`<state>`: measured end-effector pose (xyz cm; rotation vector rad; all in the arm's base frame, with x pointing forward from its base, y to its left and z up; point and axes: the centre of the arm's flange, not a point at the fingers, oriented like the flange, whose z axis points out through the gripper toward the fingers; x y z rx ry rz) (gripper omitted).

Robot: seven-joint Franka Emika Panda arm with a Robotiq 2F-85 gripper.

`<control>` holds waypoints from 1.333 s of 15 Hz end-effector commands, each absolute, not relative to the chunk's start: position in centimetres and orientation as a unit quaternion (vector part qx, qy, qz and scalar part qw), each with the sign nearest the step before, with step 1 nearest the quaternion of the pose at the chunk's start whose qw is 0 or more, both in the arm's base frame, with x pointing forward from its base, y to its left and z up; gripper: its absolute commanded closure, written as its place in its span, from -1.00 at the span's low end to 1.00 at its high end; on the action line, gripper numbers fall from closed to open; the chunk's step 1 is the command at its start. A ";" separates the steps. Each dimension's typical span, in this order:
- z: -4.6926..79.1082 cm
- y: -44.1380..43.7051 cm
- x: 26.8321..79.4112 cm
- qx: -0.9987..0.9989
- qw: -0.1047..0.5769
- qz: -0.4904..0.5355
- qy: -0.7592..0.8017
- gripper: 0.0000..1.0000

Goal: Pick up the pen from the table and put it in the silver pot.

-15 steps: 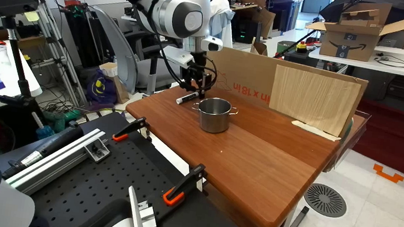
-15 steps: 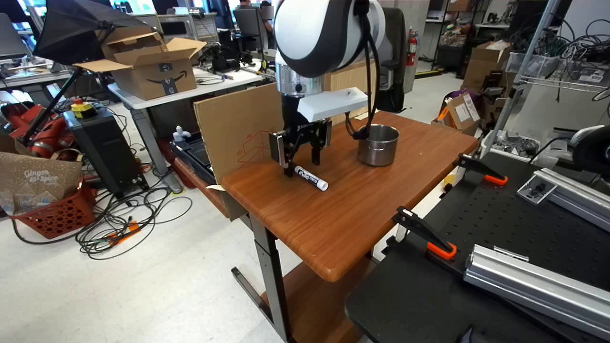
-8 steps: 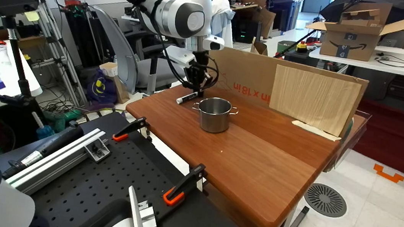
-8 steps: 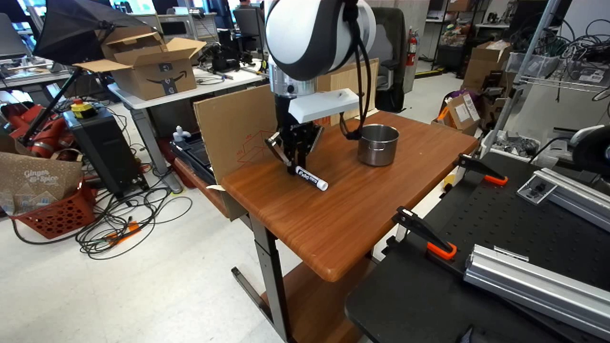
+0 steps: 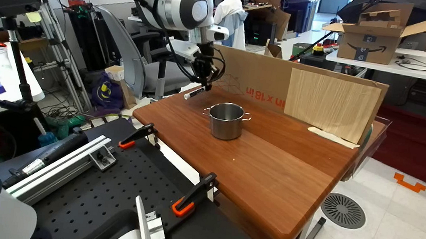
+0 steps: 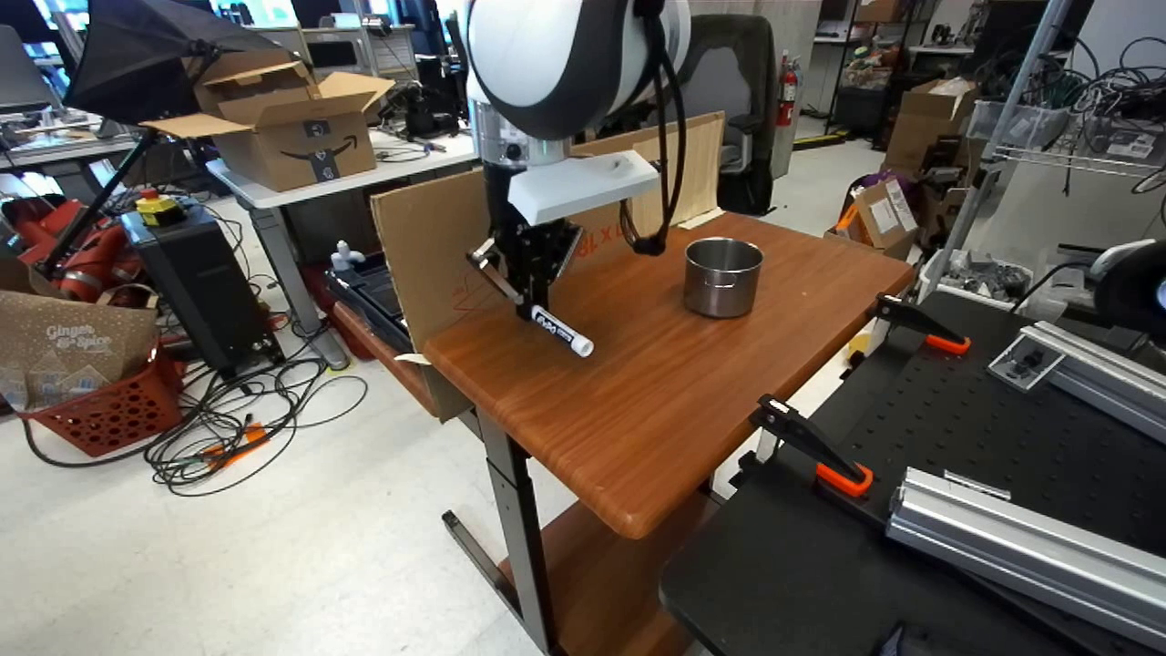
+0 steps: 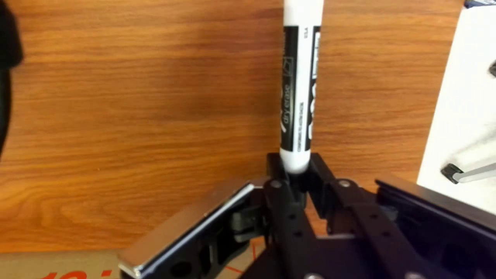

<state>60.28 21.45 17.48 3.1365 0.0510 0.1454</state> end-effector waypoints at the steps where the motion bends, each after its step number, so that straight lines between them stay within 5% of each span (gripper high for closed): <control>1: 21.1 23.0 58.9 0.996 0.049 0.076 0.026 0.90; 11: 31.1 20.5 53.1 0.956 0.149 0.252 -0.034 0.90; 20: 29.8 15.7 46.1 0.921 0.187 0.325 -0.103 0.90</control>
